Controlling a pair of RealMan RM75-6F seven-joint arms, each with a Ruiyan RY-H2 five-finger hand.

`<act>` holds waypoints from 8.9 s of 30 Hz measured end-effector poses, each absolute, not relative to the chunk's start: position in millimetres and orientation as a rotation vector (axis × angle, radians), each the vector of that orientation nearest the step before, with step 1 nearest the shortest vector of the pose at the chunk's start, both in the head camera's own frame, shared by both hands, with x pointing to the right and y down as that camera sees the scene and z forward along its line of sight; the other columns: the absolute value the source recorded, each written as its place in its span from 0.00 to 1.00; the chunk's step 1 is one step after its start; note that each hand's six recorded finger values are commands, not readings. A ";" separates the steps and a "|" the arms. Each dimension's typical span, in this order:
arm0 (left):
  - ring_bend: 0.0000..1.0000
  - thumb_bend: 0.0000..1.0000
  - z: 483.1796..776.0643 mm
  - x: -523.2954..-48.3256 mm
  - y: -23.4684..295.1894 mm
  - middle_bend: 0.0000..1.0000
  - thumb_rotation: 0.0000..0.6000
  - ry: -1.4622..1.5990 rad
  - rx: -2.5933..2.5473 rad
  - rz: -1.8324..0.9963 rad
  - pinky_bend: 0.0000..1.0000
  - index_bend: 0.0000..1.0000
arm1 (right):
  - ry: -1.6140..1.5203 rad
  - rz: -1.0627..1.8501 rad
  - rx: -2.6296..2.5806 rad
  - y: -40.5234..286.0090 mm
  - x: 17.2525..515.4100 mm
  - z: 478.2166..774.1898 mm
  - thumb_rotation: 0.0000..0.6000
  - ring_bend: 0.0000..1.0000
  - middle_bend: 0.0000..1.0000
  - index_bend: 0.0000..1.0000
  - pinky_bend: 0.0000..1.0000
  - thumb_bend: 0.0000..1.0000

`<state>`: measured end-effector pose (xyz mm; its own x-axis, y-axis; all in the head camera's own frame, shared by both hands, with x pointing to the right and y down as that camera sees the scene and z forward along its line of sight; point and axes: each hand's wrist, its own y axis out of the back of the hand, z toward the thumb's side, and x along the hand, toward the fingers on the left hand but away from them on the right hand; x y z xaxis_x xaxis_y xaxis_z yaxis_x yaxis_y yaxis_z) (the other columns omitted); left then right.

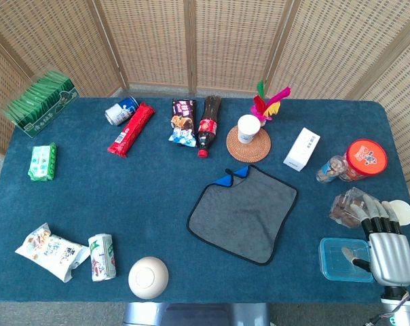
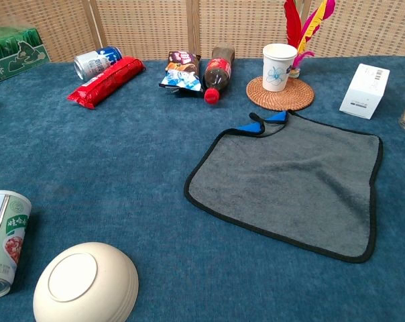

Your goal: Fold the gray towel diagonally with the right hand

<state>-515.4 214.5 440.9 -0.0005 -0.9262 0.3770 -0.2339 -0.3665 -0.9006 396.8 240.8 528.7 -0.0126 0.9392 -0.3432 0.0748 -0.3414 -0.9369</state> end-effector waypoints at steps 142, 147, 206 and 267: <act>0.00 0.24 480.6 -528.6 189.1 0.00 1.00 1.221 -1.635 -1.581 0.00 0.18 | -0.912 1.312 -1.817 84.7 153.7 758.1 1.00 0.00 0.00 0.59 0.00 0.39; 0.00 0.24 480.1 -527.3 189.7 0.00 1.00 1.217 -1.641 -1.576 0.00 0.18 | -0.898 1.311 -1.812 87.4 155.7 757.8 1.00 0.00 0.00 0.61 0.00 0.39; 0.00 0.24 485.3 -520.2 190.1 0.00 1.00 1.189 -1.678 -1.578 0.00 0.18 | -0.543 1.190 -1.889 181.5 166.8 687.5 1.00 0.00 0.00 0.67 0.00 0.44; 0.00 0.24 486.7 -515.4 191.1 0.00 1.00 1.173 -1.700 -1.569 0.00 0.18 | -0.352 1.178 -1.906 245.1 220.2 660.8 1.00 0.00 0.00 0.69 0.00 0.45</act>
